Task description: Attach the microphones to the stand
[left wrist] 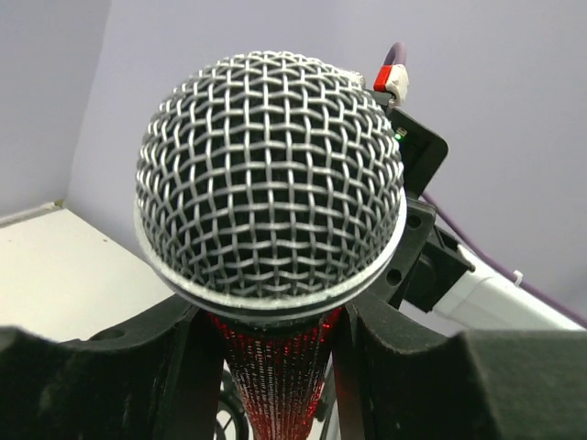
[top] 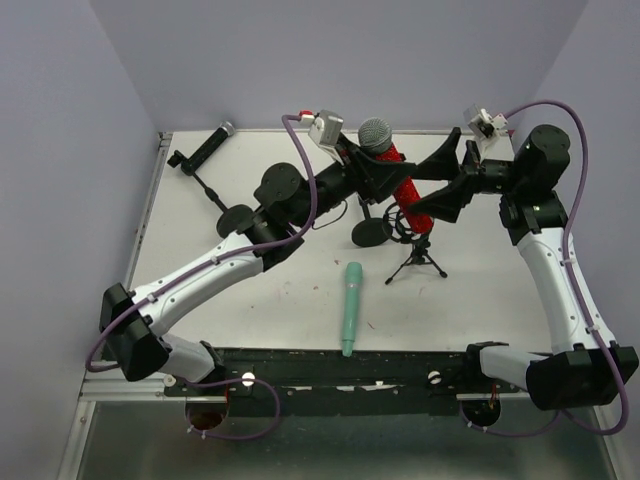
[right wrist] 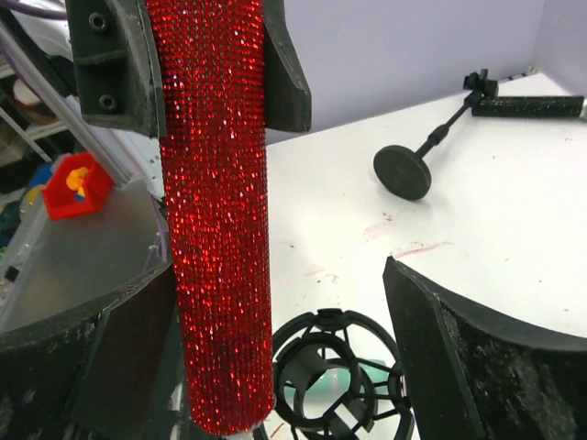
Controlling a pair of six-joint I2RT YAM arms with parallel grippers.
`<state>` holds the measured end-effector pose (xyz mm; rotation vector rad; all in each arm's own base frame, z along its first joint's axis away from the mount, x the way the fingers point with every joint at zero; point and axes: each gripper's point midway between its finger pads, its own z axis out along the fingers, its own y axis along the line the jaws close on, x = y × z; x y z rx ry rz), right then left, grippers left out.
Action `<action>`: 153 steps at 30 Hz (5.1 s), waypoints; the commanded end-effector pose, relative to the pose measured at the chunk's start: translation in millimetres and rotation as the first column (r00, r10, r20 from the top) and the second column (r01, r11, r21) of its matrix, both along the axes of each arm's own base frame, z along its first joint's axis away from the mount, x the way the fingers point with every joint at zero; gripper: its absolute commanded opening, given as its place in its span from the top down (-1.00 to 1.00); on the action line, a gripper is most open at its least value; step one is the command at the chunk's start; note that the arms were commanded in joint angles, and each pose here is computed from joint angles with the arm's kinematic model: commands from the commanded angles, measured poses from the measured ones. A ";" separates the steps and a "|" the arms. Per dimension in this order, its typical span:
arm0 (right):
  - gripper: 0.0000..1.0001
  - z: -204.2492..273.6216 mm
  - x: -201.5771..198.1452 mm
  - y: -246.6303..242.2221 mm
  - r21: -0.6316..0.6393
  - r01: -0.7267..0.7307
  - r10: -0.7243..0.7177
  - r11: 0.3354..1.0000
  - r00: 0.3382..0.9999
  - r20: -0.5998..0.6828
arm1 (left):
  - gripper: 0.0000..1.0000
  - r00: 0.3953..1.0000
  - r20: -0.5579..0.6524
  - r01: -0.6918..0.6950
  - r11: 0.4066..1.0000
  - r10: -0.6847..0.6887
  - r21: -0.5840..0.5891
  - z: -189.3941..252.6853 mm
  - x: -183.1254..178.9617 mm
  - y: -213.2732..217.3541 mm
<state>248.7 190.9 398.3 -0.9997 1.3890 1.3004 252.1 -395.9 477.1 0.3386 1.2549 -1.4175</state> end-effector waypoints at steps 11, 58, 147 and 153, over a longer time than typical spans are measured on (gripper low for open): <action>-0.99 -0.4 50.9 -44.9 -0.176 0.421 -0.382 0.890 0.898 0.219 | 1.00 0.964 0.252 -0.124 0.985 0.091 0.120 40.8 -37.7 71.4; -0.84 -161.4 40.6 -90.3 -0.178 0.412 -0.391 0.894 0.909 0.142 | 1.00 0.929 0.368 -0.035 0.983 -0.035 0.182 66.6 -35.1 24.8; -0.63 -166.1 47.3 -79.3 -0.161 0.418 -0.412 0.894 0.908 0.072 | 1.00 0.949 0.248 0.058 0.884 -0.193 0.465 -71.5 -2.2 -43.7; -0.63 -167.4 46.6 -78.7 -0.162 0.416 -0.410 0.895 0.909 0.067 | 1.00 0.950 0.282 0.012 0.919 -0.133 0.394 -81.5 0.8 -37.8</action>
